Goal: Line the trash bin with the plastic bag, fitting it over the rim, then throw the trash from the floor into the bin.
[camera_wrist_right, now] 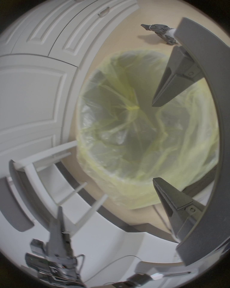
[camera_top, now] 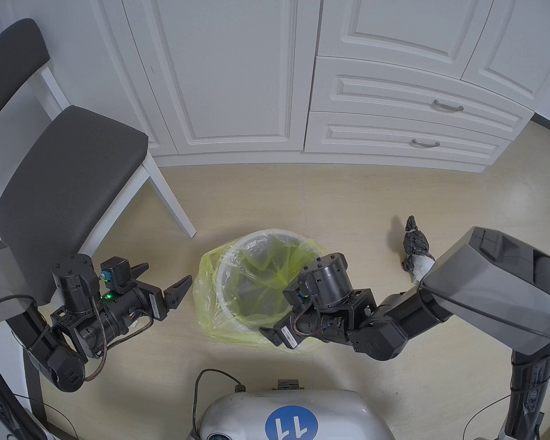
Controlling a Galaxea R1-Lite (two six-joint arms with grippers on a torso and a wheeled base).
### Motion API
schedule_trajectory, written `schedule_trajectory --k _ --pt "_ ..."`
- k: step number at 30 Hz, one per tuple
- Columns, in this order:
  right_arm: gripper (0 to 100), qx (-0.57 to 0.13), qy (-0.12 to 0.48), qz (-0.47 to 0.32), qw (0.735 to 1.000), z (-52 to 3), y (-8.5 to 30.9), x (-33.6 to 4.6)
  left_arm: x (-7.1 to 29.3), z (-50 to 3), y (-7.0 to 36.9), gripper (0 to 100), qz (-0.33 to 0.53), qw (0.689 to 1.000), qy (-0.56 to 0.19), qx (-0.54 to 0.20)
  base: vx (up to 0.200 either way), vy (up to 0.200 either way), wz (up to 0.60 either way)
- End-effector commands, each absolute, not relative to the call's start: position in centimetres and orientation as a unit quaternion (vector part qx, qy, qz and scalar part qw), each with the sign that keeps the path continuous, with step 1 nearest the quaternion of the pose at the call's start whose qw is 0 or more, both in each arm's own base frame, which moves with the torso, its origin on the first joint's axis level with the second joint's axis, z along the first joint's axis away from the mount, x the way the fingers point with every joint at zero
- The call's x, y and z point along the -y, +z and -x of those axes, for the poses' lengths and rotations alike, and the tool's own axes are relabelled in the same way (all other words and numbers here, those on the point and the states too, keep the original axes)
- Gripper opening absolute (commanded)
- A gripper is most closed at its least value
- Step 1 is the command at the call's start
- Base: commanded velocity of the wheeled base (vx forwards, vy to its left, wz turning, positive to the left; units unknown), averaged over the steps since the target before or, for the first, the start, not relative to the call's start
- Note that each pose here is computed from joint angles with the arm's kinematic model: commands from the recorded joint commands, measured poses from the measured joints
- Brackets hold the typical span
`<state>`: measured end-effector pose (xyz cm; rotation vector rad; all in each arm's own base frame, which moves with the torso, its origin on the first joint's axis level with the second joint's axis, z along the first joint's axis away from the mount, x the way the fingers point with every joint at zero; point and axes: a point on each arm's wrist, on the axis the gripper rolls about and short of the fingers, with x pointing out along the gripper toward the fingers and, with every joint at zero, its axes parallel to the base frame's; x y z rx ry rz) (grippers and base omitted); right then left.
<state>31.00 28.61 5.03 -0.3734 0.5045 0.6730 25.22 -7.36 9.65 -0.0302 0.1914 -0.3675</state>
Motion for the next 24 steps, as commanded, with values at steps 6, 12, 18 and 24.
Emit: schedule_trajectory --k 6,12,18,24 --pt "100 -0.275 0.410 0.256 0.831 -27.2 6.1 -25.7 7.2 -25.2 9.7 100 0.011 0.979 -0.182 -0.092 0.000 0.000 0.00" --pt "100 -0.280 0.415 0.270 0.823 -26.9 5.5 -25.6 7.2 -25.0 9.6 100 0.010 0.979 -0.182 -0.095 0.000 0.000 0.00" --pt "100 -0.301 0.419 0.288 0.807 -27.0 4.1 -25.6 7.2 -25.1 9.3 100 0.010 0.978 -0.181 -0.101 0.000 0.000 0.00" --pt "100 -0.317 0.419 0.311 0.792 -27.5 3.1 -25.0 7.2 -25.1 9.2 100 0.009 0.978 -0.180 -0.103 0.000 0.000 0.00"
